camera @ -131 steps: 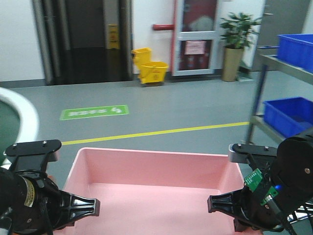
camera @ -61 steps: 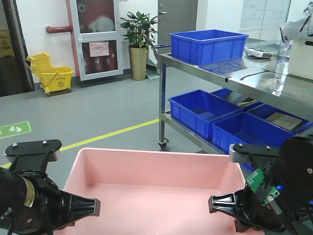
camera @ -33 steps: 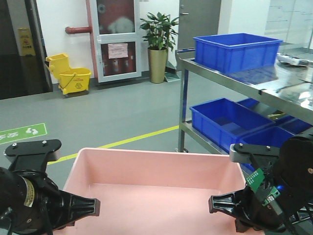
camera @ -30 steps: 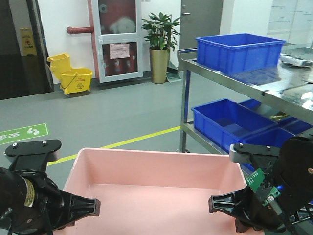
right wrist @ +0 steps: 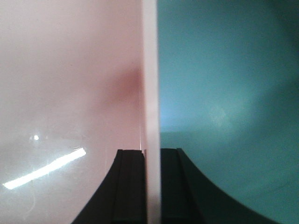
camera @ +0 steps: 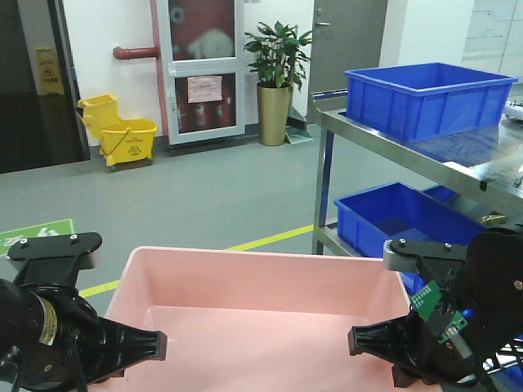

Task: Grab pink bin and stack on right shelf
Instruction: 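Carry the bin with both grippers toward the metal shelf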

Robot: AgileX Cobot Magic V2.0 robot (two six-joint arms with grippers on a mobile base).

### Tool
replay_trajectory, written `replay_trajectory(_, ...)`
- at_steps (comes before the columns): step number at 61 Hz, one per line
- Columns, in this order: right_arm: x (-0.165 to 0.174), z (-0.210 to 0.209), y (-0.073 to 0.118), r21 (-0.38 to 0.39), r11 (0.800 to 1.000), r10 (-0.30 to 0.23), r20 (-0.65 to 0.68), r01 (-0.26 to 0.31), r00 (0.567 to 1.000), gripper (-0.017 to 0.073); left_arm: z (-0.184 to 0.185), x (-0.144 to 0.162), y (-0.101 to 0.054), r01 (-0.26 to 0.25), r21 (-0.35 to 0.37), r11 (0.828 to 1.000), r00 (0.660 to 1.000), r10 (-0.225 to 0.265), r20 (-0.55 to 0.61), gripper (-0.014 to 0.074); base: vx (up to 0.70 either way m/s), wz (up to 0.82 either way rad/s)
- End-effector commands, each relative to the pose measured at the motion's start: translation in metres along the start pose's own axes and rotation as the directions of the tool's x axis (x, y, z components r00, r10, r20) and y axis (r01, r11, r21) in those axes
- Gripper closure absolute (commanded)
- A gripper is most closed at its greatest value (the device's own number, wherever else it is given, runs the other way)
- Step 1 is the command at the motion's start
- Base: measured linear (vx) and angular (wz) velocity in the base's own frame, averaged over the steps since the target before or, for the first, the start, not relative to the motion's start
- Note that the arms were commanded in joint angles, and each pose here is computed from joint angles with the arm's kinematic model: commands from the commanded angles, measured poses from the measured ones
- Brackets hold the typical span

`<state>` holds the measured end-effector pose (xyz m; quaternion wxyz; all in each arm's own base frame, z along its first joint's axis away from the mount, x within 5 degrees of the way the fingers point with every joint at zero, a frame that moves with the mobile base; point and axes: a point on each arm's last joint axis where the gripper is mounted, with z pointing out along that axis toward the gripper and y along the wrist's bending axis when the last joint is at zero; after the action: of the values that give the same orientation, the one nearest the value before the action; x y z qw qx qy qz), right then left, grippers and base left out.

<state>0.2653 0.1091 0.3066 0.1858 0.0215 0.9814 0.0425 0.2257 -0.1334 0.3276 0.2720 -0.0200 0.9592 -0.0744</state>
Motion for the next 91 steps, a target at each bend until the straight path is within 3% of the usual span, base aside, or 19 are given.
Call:
replay_trajectory(1,-0.0075,-0.0167,-0.0151,0.102,0.994,-0.056,0.085,0.047,0.995,0.0568,-0.0188,-0.0097,0.0085,-0.023,-0.031,0.999,0.995,0.026,0.1,0.0429,0.43,-0.11)
replay_trajectory(63,-0.0071,-0.0167,-0.0153,0.104,0.993,-0.055,0.08,0.047,0.995,0.0568,-0.0188,-0.0097,0.0085,-0.023,-0.031,0.999,0.995,0.026,0.1,0.0429,0.38,-0.22)
replay_trajectory(91,-0.0073,-0.0167,-0.0152,0.103,0.994,-0.055,0.082,0.047,0.995,0.0568,-0.0188,-0.0097,0.0085,-0.023,-0.031,0.999,0.995,0.026,0.1,0.0429,0.31,-0.45)
